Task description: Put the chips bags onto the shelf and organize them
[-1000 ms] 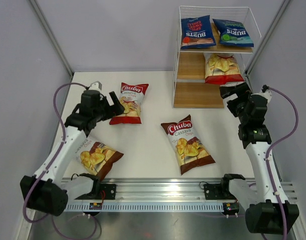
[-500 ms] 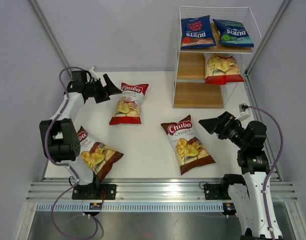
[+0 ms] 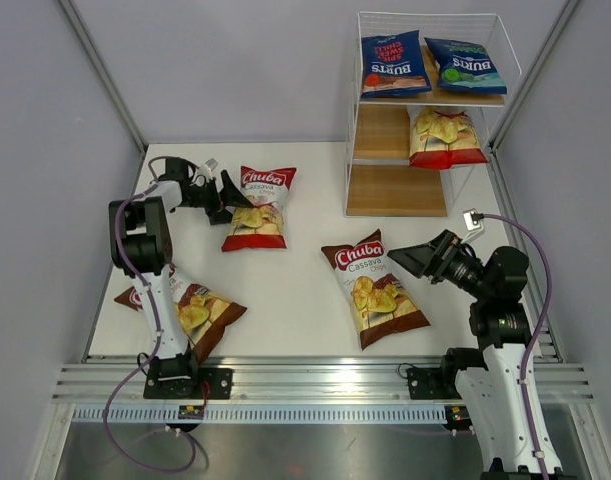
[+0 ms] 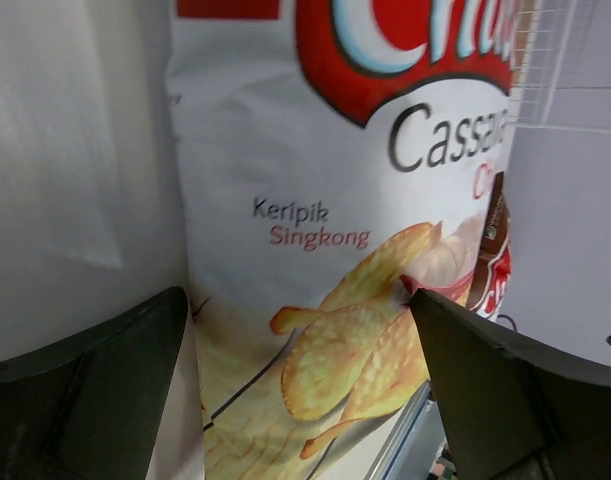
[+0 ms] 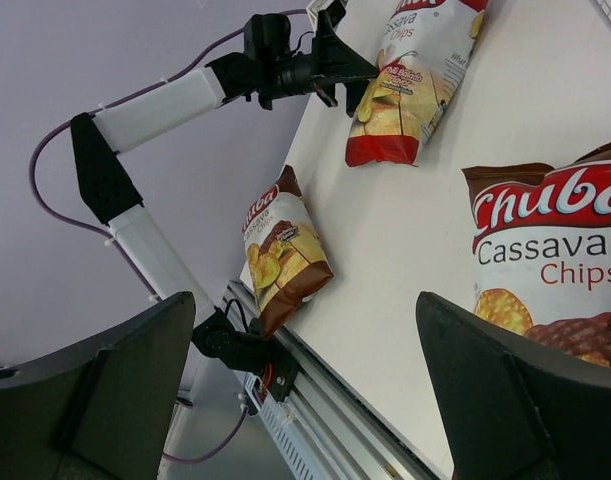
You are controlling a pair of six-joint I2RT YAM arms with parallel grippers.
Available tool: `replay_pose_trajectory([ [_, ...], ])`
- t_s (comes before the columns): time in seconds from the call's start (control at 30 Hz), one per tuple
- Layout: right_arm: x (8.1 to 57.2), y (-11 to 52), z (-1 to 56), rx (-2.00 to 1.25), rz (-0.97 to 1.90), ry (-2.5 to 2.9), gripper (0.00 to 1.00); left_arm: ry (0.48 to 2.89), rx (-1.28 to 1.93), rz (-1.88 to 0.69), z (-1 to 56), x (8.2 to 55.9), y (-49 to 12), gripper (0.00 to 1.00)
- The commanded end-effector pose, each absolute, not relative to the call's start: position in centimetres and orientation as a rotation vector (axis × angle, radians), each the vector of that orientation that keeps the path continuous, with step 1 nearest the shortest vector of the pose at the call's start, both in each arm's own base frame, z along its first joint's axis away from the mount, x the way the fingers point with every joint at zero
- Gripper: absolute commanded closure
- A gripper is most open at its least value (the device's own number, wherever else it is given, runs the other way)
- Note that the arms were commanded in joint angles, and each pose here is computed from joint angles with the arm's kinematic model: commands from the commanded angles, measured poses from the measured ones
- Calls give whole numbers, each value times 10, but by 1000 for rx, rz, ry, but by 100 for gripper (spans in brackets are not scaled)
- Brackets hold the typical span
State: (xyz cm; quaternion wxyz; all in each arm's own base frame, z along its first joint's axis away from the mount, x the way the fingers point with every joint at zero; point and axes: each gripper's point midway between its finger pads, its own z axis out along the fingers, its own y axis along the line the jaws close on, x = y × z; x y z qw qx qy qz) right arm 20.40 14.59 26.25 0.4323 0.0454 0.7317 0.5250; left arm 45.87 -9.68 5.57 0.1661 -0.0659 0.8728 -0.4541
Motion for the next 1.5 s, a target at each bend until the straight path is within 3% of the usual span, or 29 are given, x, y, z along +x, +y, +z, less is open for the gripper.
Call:
replay_pose_trajectory([
  [0.0,199,152,278,40,1349,1770,1,2365,-111,-1459,66,464,-113,1],
  [0.17,199,153,282,39,1374,1745,1,2399,-163,-1461,44,458,-124,3],
  [0.33,199,152,282,51,1373,1736,1,2273,-348,-1355,50,476,-119,22],
  [0.43,199,153,281,58,1388,1737,1,2185,-406,-1302,60,477,-122,24],
  [0.53,201,153,277,67,1390,1744,1,2106,-442,-1268,74,477,-128,34],
  [0.57,201,153,276,71,1395,1743,1,2065,-470,-1267,76,476,-132,46],
  [0.6,201,153,276,73,1400,1742,0,2043,-485,-1264,80,476,-133,51],
  [0.8,199,154,276,77,1417,1742,1,1901,-564,-1307,98,476,-141,69],
  [0.97,201,153,268,98,1416,1746,1,1825,-624,-1319,107,462,-138,75],
  [1.1,209,156,259,123,1478,1727,1,1672,-631,-1352,147,450,-135,79],
  [1.47,226,209,253,196,1582,1661,1,1369,-714,-1463,228,383,-140,79],
])
